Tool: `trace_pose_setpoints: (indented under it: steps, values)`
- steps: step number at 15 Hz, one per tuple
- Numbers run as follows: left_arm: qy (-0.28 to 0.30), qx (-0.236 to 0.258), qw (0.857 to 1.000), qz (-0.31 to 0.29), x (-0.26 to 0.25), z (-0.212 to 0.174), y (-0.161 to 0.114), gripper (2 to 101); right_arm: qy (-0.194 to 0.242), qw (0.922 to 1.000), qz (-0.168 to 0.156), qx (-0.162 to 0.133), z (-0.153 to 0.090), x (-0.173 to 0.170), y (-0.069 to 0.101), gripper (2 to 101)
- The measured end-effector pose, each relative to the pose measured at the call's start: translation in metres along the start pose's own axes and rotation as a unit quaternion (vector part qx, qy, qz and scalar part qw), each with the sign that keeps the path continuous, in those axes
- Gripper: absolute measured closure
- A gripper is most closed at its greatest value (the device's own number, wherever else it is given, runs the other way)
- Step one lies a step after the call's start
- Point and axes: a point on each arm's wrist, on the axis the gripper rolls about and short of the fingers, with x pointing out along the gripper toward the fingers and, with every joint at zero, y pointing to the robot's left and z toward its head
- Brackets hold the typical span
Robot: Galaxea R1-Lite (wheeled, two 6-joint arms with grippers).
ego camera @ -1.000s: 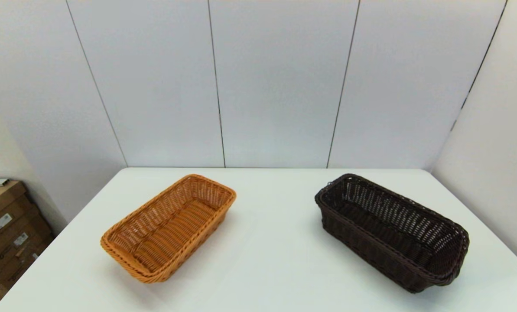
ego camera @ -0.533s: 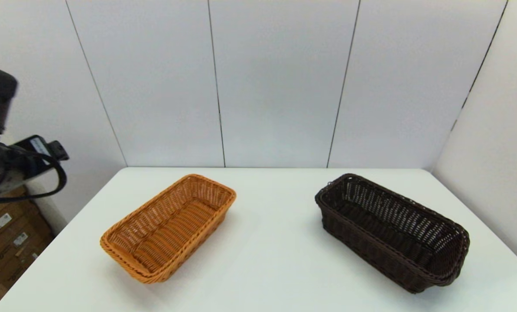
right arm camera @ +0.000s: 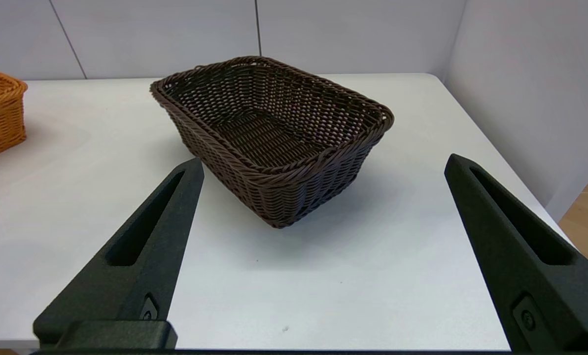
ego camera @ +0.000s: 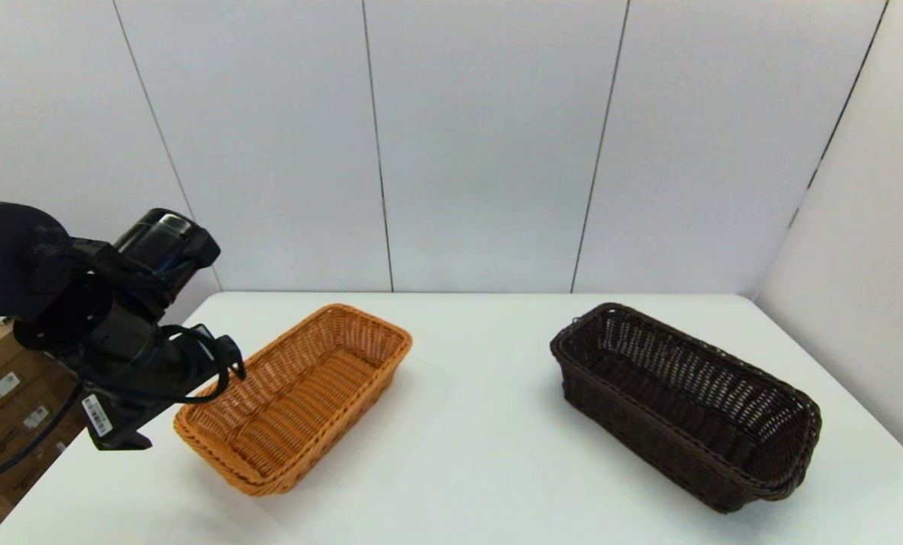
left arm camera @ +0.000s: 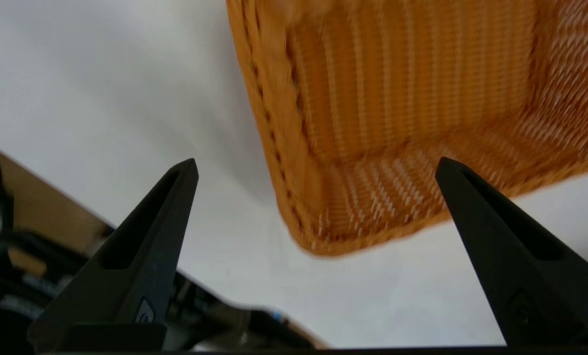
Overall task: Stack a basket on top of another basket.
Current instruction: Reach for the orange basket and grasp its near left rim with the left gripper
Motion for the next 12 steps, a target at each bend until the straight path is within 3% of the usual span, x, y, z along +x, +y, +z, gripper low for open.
trace_pose_setpoints:
  steps: [8, 12]
  values:
    - [0.11, 0.001, 0.994, 0.014, 0.026, 0.012, 0.021, 5.4, 0.0, 1.0, 0.0, 0.0, 0.0, 0.0, 0.0, 5.2]
    - [0.122, 0.021, 0.992, 0.008, 0.05, 0.028, 0.022, 5.4, 0.0, 1.0, 0.0, 0.0, 0.0, 0.0, 0.0, 5.2]
